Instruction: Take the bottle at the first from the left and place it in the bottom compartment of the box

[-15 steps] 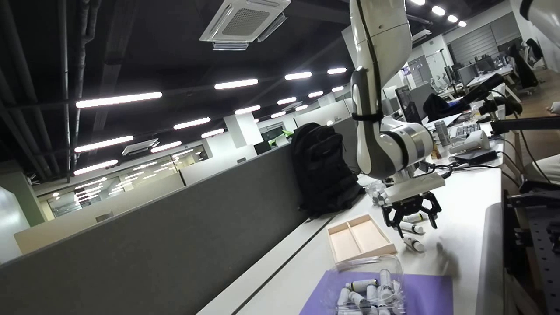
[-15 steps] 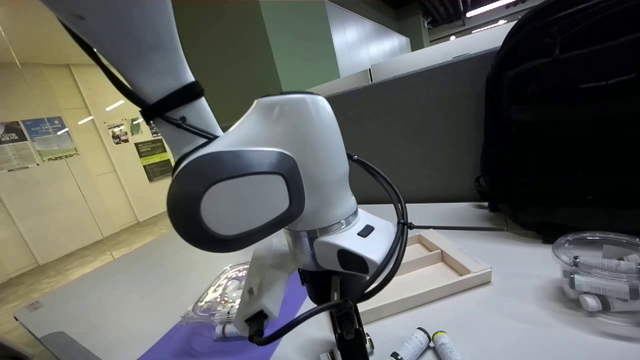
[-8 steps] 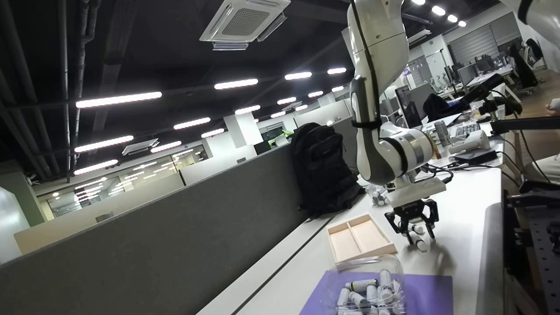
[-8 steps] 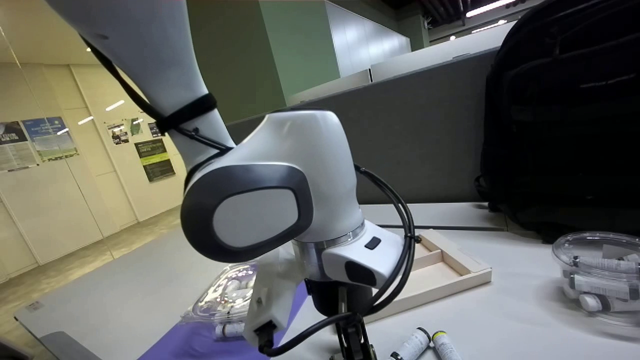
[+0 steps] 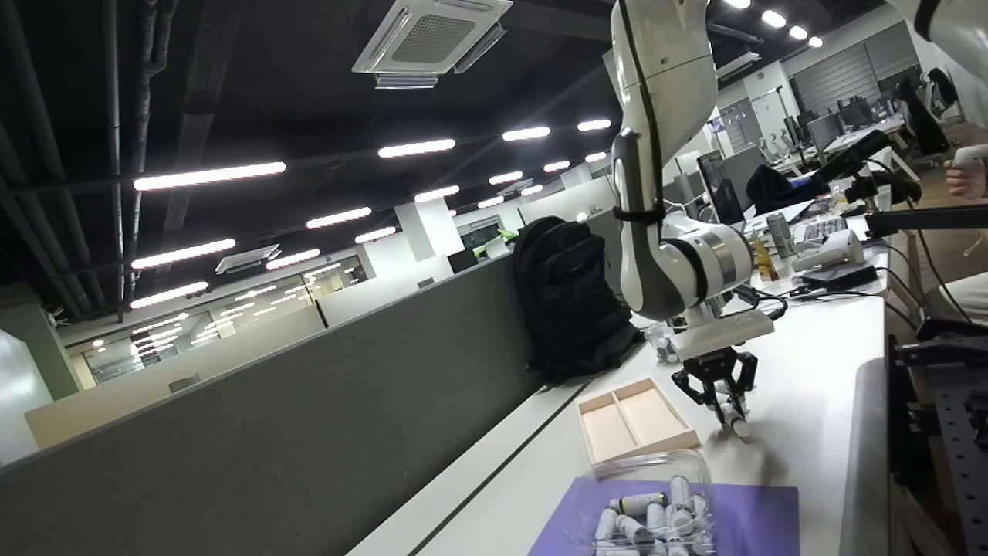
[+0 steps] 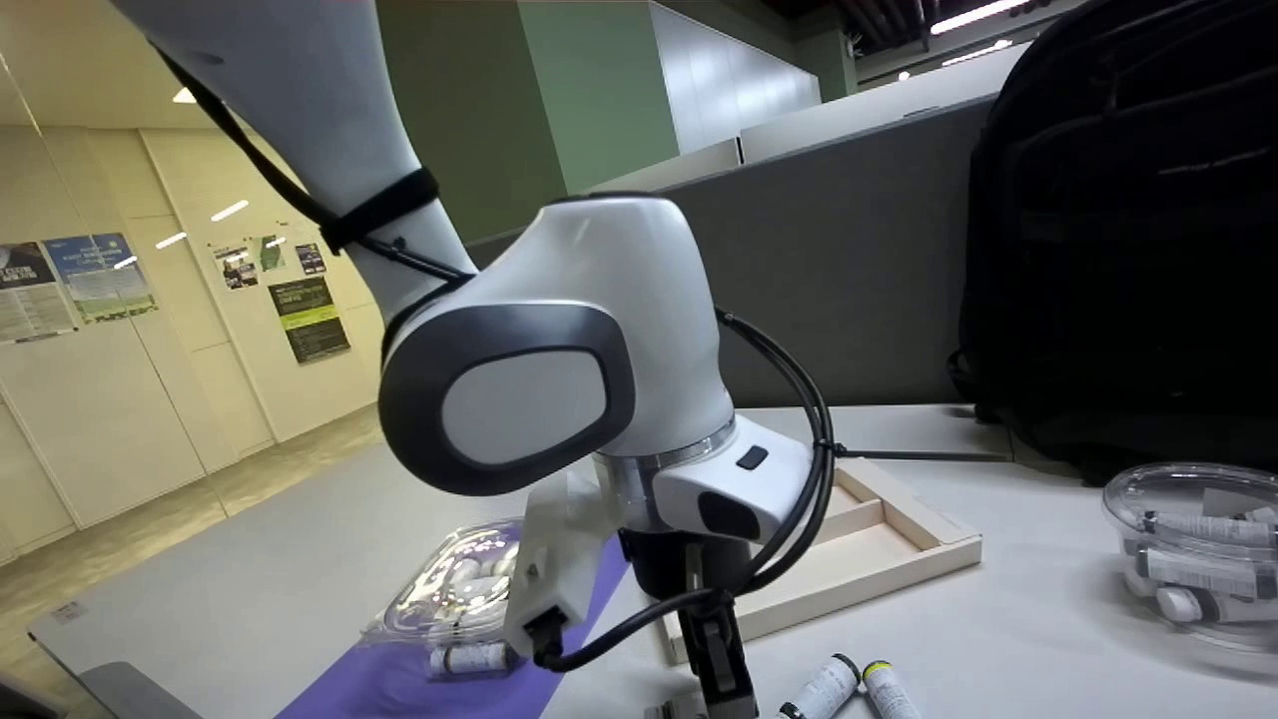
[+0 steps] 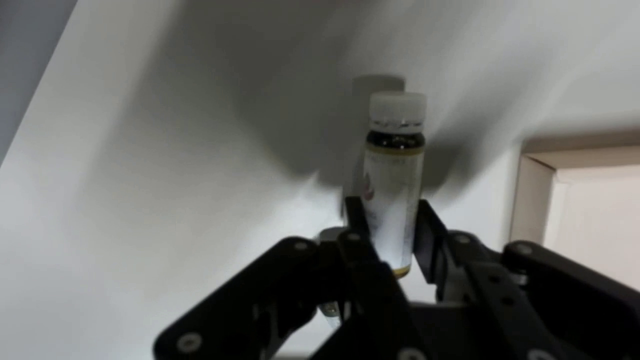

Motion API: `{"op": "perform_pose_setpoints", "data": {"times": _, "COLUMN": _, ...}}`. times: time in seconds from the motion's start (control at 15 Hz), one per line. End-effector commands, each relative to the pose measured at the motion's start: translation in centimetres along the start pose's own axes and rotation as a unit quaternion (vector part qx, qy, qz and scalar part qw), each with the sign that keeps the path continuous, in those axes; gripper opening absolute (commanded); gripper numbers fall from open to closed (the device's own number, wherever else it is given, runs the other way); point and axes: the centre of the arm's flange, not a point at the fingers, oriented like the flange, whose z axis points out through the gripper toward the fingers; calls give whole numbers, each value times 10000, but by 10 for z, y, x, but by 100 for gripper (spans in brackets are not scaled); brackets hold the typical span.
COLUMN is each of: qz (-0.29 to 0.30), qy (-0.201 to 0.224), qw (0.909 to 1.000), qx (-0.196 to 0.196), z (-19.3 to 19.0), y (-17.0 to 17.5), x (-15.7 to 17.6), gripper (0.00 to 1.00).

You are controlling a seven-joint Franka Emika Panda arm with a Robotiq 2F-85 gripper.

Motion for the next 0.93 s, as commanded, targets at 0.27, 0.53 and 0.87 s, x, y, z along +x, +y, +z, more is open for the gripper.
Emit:
{"op": "perform_pose_setpoints", "data": {"times": 0.27, "qz": 341, "qy": -74, "qw": 9993, "qx": 149, "z": -59, "y": -31, "x": 49, "gripper": 7}}
{"op": "perform_pose_setpoints", "data": {"times": 0.53, "qz": 629, "qy": -136, "qw": 9978, "qx": 175, "z": -72, "y": -65, "x": 100, "gripper": 7}}
{"op": "perform_pose_setpoints", "data": {"times": 0.87, "qz": 625, "qy": -169, "qw": 9979, "qx": 91, "z": -61, "y": -116, "x": 114, "gripper": 7}}
